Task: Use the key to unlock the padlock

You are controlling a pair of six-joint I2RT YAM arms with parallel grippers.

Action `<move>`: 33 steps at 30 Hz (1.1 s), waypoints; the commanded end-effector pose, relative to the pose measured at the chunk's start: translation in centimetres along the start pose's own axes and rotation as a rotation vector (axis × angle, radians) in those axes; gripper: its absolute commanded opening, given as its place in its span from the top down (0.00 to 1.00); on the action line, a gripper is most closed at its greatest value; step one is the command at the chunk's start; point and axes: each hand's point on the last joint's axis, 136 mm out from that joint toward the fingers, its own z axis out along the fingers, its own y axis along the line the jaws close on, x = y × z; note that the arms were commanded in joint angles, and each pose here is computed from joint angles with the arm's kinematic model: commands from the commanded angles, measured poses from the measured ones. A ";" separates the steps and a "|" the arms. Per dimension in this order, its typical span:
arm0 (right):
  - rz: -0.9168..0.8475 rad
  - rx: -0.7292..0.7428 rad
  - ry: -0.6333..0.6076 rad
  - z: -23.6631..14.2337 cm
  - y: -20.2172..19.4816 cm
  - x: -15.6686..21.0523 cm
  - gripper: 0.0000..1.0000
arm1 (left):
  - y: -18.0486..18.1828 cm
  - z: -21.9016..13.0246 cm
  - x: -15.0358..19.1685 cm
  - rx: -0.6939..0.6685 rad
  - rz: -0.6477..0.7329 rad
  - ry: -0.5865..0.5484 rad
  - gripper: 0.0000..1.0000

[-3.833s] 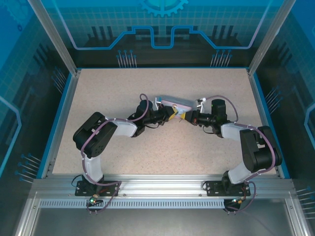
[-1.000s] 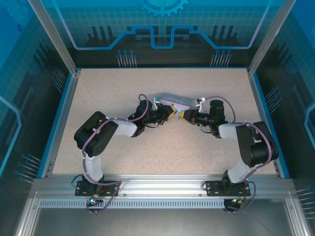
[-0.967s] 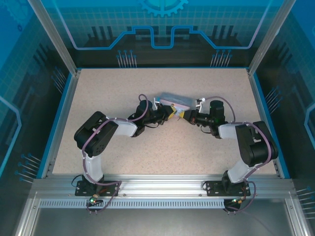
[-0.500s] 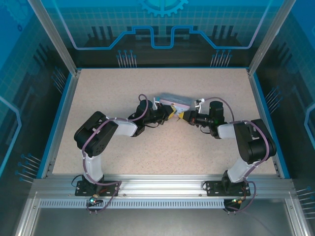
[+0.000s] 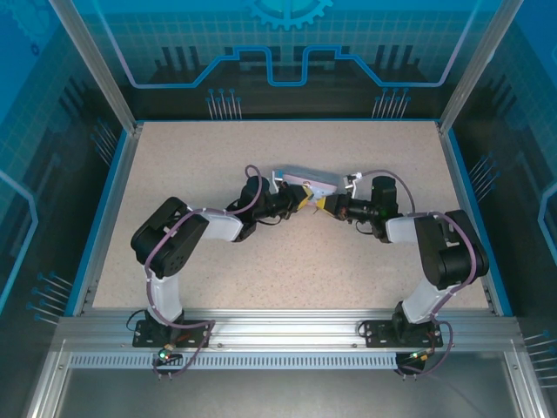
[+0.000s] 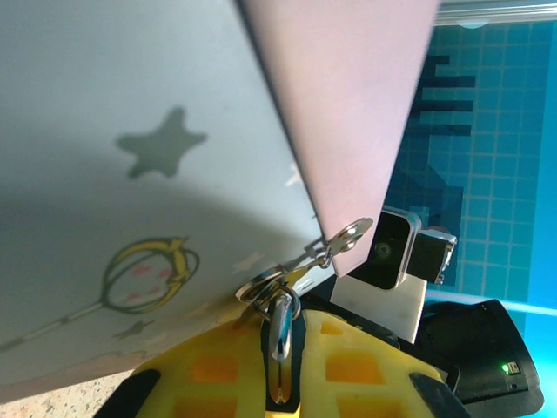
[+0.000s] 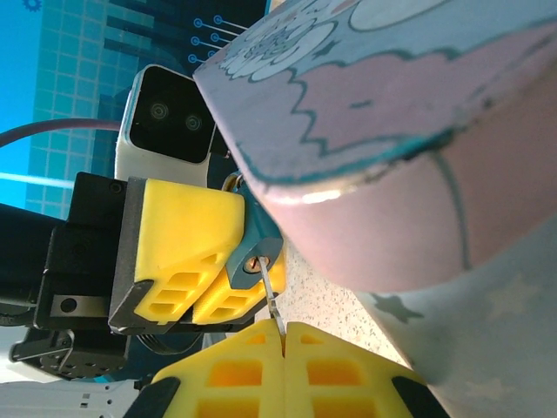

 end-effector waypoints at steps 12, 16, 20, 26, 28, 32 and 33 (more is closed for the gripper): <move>0.004 -0.080 -0.030 0.0 1.3 -2.4 1.00 | -1.6 0.1 5.0 0.124 0.134 0.217 1.00; -0.002 -0.087 -0.032 0.1 1.6 -2.9 1.00 | -1.7 0.2 5.0 0.129 0.136 0.222 1.00; -0.002 -0.100 -0.028 0.3 1.9 -3.5 1.00 | -1.9 0.2 5.1 0.139 0.136 0.229 1.00; -0.008 -0.109 -0.032 0.3 2.0 -4.4 1.00 | -2.1 0.0 5.3 0.146 0.139 0.240 1.00; -0.026 -0.102 -0.036 0.2 2.2 -4.8 1.00 | -2.0 0.0 5.3 0.143 0.135 0.241 1.00; -0.081 -0.100 -0.037 0.2 3.0 -5.3 1.00 | -2.0 0.0 5.3 0.143 0.132 0.242 1.00; -0.086 -0.102 -0.032 0.3 3.1 -5.3 1.00 | -2.1 0.0 5.3 0.144 0.129 0.243 1.00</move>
